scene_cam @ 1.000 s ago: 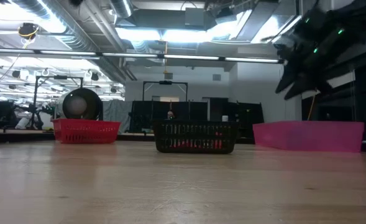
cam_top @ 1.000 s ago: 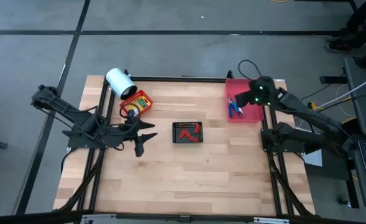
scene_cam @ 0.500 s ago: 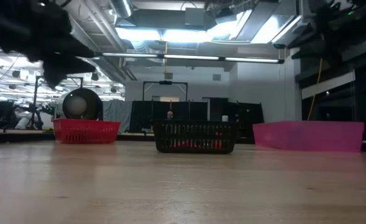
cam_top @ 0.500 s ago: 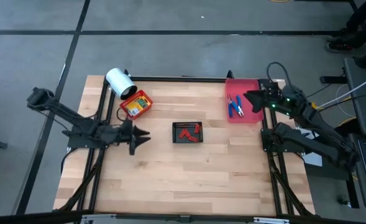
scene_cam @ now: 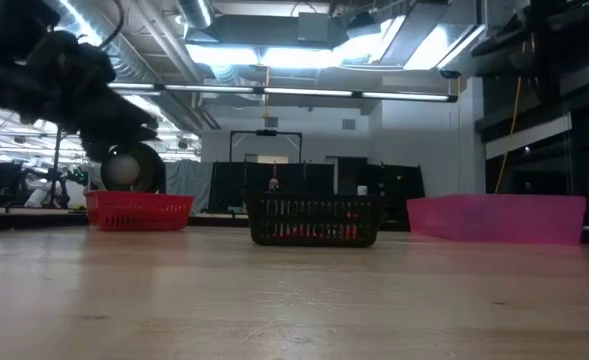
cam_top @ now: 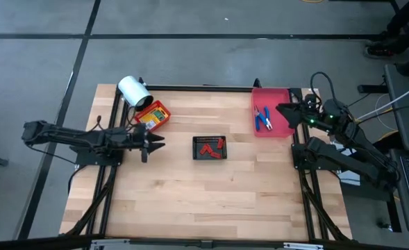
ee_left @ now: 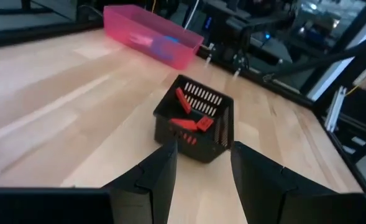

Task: Pick & Place School Supplies
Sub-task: Return to Home Position

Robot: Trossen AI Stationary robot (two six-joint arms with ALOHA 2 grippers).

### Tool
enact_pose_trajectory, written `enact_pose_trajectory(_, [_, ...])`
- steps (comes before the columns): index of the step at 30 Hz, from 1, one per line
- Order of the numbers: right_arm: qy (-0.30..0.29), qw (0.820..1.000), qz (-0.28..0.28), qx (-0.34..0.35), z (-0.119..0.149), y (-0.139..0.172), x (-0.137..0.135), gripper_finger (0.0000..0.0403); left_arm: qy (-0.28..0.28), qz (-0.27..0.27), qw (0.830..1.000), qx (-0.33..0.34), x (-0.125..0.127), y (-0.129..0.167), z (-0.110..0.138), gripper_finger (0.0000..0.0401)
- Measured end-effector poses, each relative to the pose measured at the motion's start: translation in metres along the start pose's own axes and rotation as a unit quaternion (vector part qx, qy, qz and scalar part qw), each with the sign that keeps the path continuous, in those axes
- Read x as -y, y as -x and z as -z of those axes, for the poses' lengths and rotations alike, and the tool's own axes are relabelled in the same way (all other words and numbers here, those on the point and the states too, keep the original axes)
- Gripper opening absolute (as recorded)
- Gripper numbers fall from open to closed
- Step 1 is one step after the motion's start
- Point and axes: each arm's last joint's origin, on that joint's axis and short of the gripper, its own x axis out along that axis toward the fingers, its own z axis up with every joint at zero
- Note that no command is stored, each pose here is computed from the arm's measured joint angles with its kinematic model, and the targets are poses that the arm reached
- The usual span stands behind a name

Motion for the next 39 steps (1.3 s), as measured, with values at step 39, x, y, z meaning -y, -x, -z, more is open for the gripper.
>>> enact_pose_trajectory(39, [0.059, 0.938, -0.053, -0.338, 0.021, 0.046, -0.007, 0.0163, 0.024, -0.006, 1.000, 0.002, -0.007, 0.011, 0.001, 0.0148])
